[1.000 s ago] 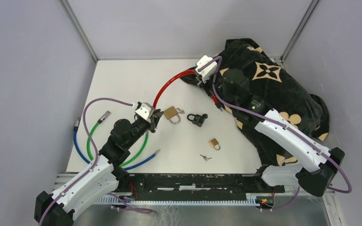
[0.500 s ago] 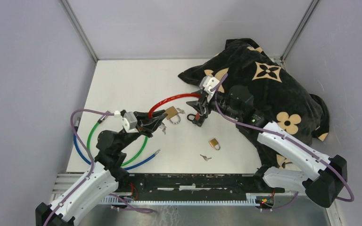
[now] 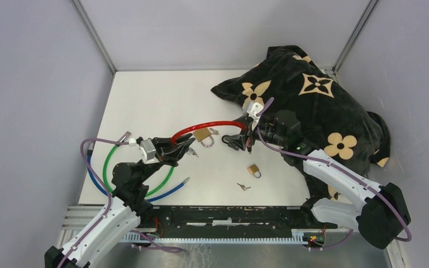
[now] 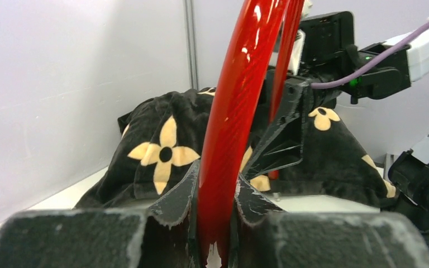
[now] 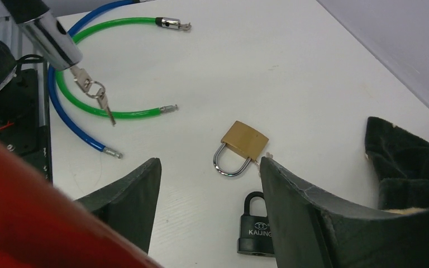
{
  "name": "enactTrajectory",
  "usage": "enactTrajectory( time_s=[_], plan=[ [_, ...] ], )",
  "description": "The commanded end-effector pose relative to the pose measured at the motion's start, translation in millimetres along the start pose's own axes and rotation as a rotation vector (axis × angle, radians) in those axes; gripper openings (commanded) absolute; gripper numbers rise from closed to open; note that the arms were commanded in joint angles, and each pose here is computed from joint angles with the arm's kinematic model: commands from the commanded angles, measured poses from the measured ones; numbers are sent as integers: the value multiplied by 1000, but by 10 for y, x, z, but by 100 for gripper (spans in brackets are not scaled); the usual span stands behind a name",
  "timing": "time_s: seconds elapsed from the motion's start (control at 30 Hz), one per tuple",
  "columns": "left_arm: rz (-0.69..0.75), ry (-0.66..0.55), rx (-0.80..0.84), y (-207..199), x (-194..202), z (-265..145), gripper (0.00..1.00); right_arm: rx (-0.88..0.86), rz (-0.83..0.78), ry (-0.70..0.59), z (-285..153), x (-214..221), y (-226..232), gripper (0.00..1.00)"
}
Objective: Lock with the key
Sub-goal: Lock the lock.
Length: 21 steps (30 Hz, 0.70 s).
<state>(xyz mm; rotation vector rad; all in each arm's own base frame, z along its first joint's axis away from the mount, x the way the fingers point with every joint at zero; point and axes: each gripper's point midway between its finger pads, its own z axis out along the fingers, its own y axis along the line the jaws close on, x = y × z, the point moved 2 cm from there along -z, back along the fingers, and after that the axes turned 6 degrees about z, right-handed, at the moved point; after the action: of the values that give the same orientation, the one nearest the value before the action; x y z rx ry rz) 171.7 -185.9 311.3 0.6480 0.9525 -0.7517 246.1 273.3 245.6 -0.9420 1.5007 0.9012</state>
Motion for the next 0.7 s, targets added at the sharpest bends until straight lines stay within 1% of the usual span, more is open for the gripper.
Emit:
enactTrajectory(
  time_s=[0.0, 0.07, 0.23, 0.3, 0.37, 0.4, 0.53, 0.67],
  plan=[
    [-59, -38, -73, 94, -71, -14, 2, -135, -85, -47, -62, -212, 193, 71],
    [-67, -13, -74, 91, -4, -26, 2, -177, -124, -21, -99, -197, 243, 72],
    [-96, 31, -79, 86, 119, -51, 2, -200, -177, 8, -249, -114, 214, 76],
    [-111, 56, -79, 76, 181, -66, 2, -211, -167, 16, -318, -60, 177, 82],
    [-121, 70, -77, 66, 219, -74, 2, -216, -149, 30, -375, 25, 127, 94],
    [-126, 77, -74, 59, 237, -79, 2, -215, -134, 40, -389, 84, 106, 96],
    [-147, 107, -78, 55, 304, -93, 2, -228, -93, 50, -465, 235, 119, 96],
    [-194, 165, -130, 108, 454, -121, 2, -181, -94, 56, -525, 346, 102, 95]
  ],
)
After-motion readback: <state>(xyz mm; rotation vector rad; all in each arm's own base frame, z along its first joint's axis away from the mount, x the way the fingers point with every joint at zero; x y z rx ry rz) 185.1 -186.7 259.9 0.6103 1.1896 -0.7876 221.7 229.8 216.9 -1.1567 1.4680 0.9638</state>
